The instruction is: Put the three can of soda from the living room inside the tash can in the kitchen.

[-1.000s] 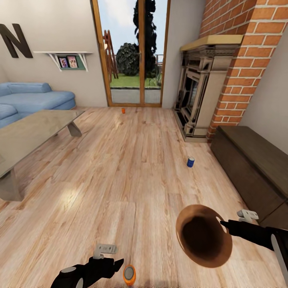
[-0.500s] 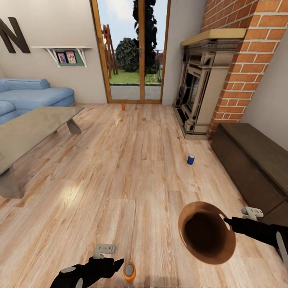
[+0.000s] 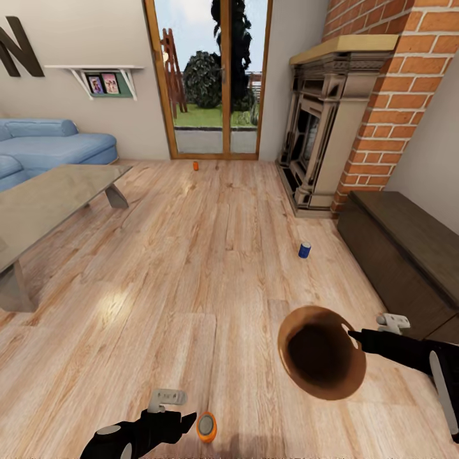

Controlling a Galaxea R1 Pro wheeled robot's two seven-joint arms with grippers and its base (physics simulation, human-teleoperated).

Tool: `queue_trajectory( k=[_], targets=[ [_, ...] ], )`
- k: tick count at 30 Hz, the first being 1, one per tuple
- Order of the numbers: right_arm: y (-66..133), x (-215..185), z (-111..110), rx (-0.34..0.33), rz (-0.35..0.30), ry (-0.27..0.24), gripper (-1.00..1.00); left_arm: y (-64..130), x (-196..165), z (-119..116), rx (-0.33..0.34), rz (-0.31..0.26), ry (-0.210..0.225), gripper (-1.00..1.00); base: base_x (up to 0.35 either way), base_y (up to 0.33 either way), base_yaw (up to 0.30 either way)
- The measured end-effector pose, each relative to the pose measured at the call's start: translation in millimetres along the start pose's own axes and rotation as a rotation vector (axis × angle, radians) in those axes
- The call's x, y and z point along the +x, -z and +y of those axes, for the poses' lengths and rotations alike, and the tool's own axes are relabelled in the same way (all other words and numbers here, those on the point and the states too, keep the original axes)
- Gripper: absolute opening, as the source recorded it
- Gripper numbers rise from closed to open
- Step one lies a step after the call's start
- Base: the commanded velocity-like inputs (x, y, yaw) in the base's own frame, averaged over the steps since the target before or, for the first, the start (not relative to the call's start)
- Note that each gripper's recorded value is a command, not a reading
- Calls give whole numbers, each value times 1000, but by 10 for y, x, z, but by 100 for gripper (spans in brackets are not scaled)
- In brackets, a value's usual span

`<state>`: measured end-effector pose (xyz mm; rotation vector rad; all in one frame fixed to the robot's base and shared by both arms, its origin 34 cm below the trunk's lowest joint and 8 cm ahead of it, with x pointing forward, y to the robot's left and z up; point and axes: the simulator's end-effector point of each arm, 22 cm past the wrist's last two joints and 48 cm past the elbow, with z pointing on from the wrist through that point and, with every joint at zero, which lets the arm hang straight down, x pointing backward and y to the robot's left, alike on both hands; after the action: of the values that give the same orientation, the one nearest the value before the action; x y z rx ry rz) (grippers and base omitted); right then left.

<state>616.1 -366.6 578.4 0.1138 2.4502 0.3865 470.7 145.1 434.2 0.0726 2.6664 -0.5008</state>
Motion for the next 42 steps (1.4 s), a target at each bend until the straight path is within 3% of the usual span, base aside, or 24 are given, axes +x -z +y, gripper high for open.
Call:
queue_trajectory(
  k=[3,8,12,16,19,42],
  targets=[
    [-58,0,93,-16,4,2,-100,-10,15,6,-1,4,1,100,0,0,0],
    [-186,-102,63,54,1,46,-100,-28,43,14,-1,12,4,100,0,0,0],
    [-289,-162,71,63,2,23,-100,-42,64,21,-1,18,6,100,0,0,0],
    [-453,-60,-58,91,49,4,-100,-57,84,25,-1,23,9,100,0,0,0],
    [-509,-33,3,73,60,2,-100,-67,101,31,-1,28,10,100,0,0,0],
    [-578,-15,-7,60,66,8,-100,-146,227,54,2,62,27,100,0,0,0]
  ],
)
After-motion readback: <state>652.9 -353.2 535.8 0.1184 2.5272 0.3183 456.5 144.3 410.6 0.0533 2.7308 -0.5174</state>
